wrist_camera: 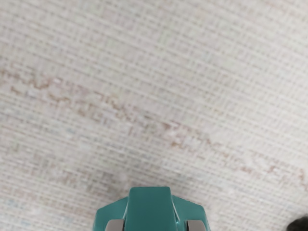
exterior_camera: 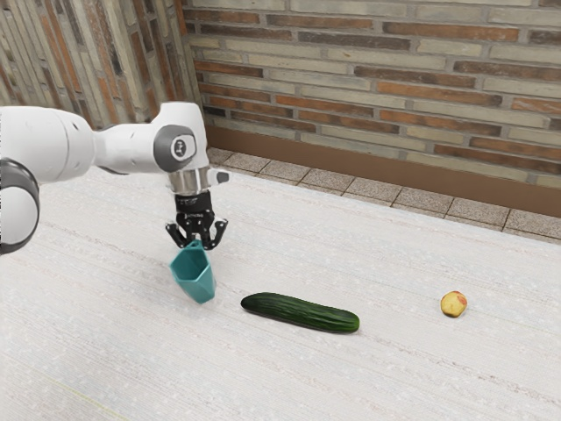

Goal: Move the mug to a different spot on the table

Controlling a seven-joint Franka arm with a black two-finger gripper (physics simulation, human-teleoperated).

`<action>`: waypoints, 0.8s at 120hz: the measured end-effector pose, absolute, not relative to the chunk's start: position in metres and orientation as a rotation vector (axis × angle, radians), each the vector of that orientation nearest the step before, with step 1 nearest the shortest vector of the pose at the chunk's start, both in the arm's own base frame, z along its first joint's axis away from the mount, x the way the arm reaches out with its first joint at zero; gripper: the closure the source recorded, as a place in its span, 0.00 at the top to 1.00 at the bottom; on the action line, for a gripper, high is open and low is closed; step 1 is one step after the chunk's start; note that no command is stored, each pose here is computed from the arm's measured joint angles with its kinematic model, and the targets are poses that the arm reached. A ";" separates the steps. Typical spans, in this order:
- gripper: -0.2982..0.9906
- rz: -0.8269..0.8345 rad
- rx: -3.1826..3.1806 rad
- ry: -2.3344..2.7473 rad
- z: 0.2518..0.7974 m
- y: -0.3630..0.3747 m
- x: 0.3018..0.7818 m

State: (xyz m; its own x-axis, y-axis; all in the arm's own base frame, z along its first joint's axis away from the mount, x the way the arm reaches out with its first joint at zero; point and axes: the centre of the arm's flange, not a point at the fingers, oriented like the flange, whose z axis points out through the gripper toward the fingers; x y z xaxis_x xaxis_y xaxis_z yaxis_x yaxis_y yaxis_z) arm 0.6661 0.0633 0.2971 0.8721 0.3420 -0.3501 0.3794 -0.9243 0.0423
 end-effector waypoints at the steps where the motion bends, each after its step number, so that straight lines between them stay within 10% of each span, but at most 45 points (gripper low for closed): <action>1: 0.27 -0.519 2.933 0.565 0.296 0.062 0.666; 39: 0.64 -0.464 2.944 0.536 0.313 0.051 0.670; 96: 0.75 -0.046 3.068 0.481 0.503 0.031 0.629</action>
